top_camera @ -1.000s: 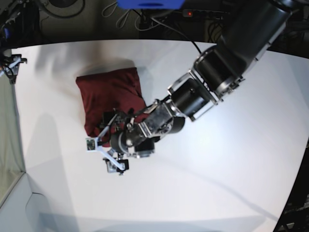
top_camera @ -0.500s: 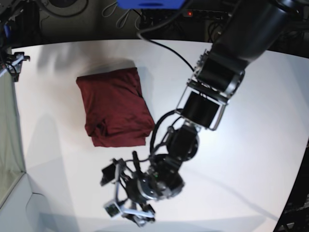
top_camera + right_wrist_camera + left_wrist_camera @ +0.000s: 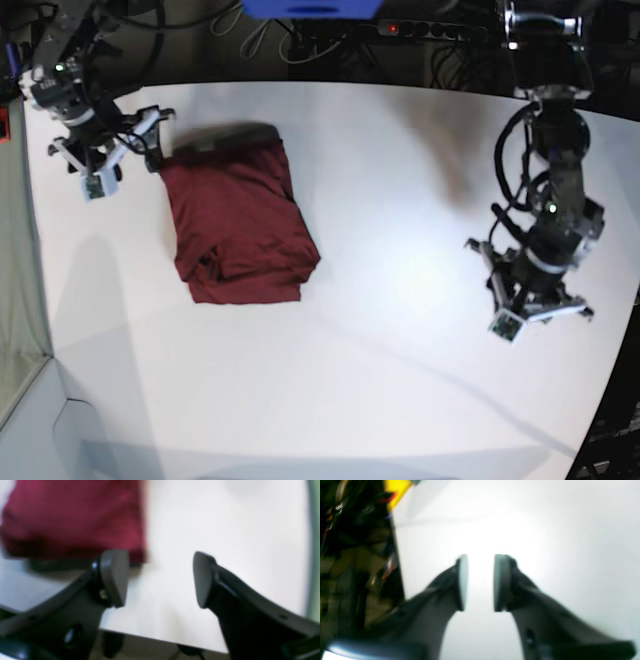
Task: Layout the t-shirt on the table in an organized manner, then fold the t-shirt properly
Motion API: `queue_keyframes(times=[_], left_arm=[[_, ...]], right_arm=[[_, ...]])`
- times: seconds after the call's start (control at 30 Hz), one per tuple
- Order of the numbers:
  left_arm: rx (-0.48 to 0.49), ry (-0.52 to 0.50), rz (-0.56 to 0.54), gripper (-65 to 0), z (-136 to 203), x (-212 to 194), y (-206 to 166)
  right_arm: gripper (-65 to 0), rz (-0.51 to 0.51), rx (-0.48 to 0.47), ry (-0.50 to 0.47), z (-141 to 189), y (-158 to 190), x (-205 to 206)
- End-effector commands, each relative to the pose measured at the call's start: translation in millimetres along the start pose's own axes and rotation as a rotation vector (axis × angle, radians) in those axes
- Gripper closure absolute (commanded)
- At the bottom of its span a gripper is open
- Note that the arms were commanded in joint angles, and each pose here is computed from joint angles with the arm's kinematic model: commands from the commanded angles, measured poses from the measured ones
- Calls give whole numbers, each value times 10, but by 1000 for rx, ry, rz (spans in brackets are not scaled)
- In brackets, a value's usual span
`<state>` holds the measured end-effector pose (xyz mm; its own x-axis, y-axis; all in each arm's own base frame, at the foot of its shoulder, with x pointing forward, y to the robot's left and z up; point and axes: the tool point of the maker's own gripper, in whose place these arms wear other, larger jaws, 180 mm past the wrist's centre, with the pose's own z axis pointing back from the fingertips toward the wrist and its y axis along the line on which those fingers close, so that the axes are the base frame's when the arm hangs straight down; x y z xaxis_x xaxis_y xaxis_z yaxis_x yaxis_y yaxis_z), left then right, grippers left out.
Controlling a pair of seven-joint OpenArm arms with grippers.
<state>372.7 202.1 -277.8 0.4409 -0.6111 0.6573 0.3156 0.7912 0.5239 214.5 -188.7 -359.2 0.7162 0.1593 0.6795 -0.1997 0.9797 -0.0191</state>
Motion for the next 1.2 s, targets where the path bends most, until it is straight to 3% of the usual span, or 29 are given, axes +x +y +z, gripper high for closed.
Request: queue_keyframes(times=[0.0, 0.13, 0.23, 0.3, 0.5, 0.77, 0.9, 1.17], left_arm=[[43, -38, 7, -87, 109, 75, 147], [77, 49, 31, 0, 312, -277, 188], [80, 96, 46, -4, 385, -483, 173], [68, 116, 42, -3, 433, -580, 107], [3, 188, 43, -2, 541, -878, -196], [-61, 246, 67, -2, 643, -1123, -502], [-76, 271, 66, -2, 693, -1222, -566], [-94, 301, 64, -2, 755, -1339, -637]], right_arm=[[-303, 15, 29, -35, 4, 109, 104], [-151, 55, 110, -53, -66, 404, 203], [-40, 75, 141, -72, -98, 516, 291], [0, 80, 150, -78, -110, 547, 321], [0, 103, 183, -103, -185, 655, 458], [0, 90, 299, -19, -411, 982, 193], [0, 41, 358, -24, -551, 1127, 47], [0, 37, 342, -95, -504, 1076, 188]])
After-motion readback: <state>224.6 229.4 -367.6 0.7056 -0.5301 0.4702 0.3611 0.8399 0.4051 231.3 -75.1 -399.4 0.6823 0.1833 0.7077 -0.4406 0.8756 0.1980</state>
